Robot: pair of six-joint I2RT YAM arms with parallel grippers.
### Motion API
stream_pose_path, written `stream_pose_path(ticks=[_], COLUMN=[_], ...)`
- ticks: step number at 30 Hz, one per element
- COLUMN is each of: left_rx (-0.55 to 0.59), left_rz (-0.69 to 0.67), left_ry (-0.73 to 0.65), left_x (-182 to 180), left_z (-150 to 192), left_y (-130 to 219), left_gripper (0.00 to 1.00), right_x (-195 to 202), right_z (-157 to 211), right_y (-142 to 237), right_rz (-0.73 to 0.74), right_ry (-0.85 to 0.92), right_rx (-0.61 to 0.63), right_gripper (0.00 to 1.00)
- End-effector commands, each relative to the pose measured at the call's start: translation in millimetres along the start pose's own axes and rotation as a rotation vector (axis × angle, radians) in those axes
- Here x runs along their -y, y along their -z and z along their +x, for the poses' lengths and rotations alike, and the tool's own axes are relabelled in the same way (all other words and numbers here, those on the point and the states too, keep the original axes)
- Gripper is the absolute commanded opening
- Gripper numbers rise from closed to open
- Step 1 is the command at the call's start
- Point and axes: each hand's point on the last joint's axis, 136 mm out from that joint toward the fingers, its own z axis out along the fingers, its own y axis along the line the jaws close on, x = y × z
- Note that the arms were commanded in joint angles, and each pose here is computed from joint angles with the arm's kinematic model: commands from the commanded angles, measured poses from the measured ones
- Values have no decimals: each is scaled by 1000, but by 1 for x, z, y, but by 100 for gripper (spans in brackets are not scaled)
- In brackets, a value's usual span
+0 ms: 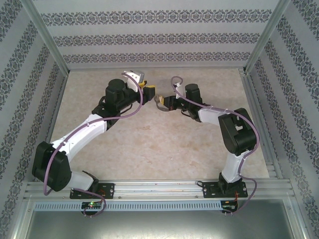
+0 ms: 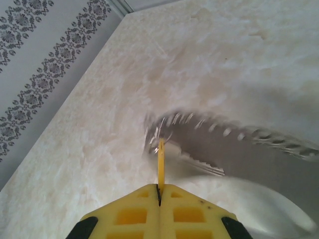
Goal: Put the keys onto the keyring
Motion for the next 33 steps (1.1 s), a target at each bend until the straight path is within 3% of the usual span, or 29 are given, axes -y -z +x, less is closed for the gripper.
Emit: stream_pose_path(ticks=[1, 15, 29, 33], left_rx=[56, 50, 43, 47], left_rz=[17, 31, 38, 41], left_ry=[7, 22, 28, 32], left_x=[4, 7, 11, 11], left_z=[-18, -16, -14, -15], left_y=[11, 14, 22, 21], left_gripper=[57, 58, 58, 58], right_x=[-5, -18, -29, -41], right_z=[-4, 42, 102, 118], right_y=[-1, -2, -38, -47], right_rz=[-6, -8, -4, -16], right_ry=[12, -11, -30, -17], right_rx=[44, -33, -176, -215], right_gripper=[0, 0, 0, 15])
